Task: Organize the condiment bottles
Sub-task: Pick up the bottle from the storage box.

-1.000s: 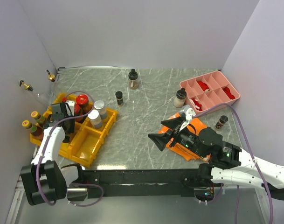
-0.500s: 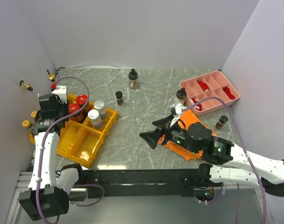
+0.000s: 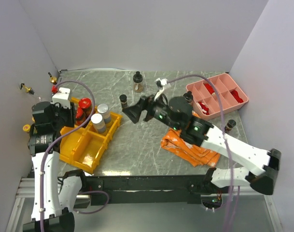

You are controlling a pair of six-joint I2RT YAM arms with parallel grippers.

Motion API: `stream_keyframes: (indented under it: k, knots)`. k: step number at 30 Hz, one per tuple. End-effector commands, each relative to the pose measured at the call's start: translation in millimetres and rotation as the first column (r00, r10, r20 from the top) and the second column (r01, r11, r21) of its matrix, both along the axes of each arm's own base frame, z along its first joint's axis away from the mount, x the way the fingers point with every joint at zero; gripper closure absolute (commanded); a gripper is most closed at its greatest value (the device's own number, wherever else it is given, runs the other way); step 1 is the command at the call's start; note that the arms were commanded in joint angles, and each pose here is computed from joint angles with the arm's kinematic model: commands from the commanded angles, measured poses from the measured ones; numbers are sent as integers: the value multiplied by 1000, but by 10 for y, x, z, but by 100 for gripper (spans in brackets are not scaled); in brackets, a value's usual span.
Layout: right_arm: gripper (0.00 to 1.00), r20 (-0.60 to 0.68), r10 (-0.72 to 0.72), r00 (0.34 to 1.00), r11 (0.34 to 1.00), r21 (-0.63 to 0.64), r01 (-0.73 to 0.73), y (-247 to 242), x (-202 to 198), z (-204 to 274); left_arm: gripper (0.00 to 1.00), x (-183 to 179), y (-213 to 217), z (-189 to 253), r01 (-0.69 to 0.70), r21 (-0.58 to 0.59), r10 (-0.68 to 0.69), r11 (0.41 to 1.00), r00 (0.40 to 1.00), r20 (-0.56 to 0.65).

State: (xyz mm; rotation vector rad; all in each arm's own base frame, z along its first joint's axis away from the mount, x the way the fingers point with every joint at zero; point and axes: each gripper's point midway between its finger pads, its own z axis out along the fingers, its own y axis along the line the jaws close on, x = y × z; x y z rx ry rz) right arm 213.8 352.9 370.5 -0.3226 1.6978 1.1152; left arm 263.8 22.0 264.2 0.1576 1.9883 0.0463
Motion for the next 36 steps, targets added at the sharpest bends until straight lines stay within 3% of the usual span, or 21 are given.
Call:
stream_keyframes:
  k: [1,6,10,18,33,36]
  knots:
    - [0,50,87,995,990,104,-92,388,286,227,99,10,-394,283,199,-64,-187,978,970,158]
    - [0,64,218,974,972,71,-222,808,377,276,99,-83,-603,389,308,-76,-284,949,932,226]
    - [0,0,320,947,947,34,-320,1193,440,86,99,-157,-764,469,383,-105,-343,918,898,274]
    - [0,-85,434,897,901,52,-431,1599,397,-33,99,-190,-826,425,411,-118,-364,904,884,292]
    - [16,-167,461,872,888,82,-453,1841,333,-260,99,-209,-863,436,434,-108,-386,895,871,305]
    - [32,-168,466,869,885,98,-456,1870,322,-250,99,-221,-877,432,440,-106,-391,892,867,309]
